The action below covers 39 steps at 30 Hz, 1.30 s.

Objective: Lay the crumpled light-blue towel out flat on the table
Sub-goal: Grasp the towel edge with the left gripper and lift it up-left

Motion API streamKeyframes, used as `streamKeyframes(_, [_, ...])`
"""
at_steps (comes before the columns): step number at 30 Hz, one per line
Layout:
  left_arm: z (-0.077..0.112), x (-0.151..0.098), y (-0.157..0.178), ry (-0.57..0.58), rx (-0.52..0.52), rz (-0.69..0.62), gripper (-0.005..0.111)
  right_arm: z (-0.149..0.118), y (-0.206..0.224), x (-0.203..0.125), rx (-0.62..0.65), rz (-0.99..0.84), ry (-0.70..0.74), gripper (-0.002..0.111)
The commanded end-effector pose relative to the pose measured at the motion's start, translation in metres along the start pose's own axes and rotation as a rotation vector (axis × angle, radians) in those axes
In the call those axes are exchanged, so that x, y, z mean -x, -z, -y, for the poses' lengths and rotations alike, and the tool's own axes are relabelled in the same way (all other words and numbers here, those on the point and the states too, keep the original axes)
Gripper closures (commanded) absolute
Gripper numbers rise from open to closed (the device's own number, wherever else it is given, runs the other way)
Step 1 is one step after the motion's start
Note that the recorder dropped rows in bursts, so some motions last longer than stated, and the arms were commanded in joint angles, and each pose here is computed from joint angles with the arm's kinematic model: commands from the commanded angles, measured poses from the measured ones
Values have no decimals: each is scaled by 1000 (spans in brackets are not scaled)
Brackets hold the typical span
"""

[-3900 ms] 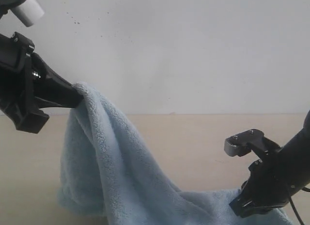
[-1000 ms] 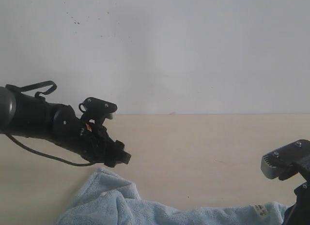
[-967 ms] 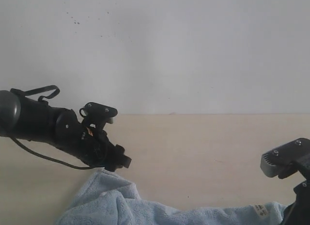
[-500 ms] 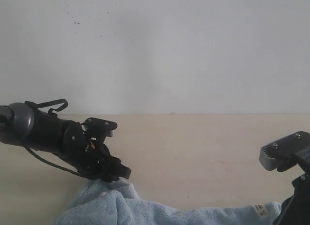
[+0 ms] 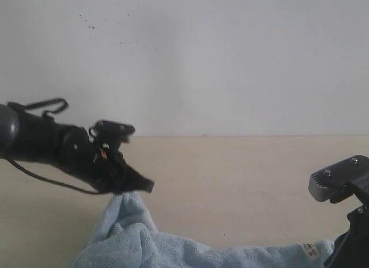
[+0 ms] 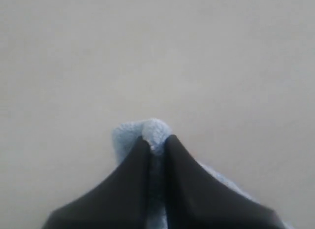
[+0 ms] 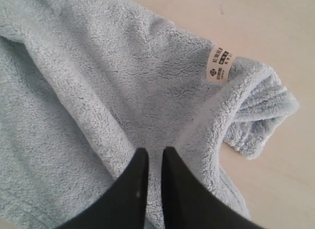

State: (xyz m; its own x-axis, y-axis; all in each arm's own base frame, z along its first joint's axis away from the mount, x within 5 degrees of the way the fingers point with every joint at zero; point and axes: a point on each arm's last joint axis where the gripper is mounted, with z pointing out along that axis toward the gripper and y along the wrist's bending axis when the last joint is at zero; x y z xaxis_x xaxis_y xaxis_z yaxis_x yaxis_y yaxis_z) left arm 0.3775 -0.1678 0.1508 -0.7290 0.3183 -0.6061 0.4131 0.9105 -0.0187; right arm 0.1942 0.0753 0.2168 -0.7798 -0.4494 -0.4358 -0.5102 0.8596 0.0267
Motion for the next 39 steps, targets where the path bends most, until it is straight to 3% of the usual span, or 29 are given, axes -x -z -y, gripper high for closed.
streamKeyframes(1, [2, 44, 85, -15, 4, 230, 100, 3, 3, 10, -38, 98, 14, 97])
streamKeyframes(6, [4, 55, 175, -22, 4, 424, 100, 7, 4, 19, -77, 206, 14, 97])
streamKeyframes(10, [6, 36, 208, -25, -3, 382, 100, 9, 2, 24, -96, 240, 38, 97])
streamKeyframes(15, [6, -6, 215, -25, -7, 293, 100, 13, -17, 30, -109, 227, 53, 97])
streamKeyframes(22, [7, -49, 230, -8, -15, 293, 100, 24, -55, 65, -97, 157, 70, 97])
streamKeyframes(29, [8, -66, 255, 2, -21, 322, 100, 32, -80, 95, -85, 121, 97, 97])
streamKeyframes(39, [8, -74, 284, 5, -26, 403, 100, 23, -116, 61, 26, -89, 22, 97])
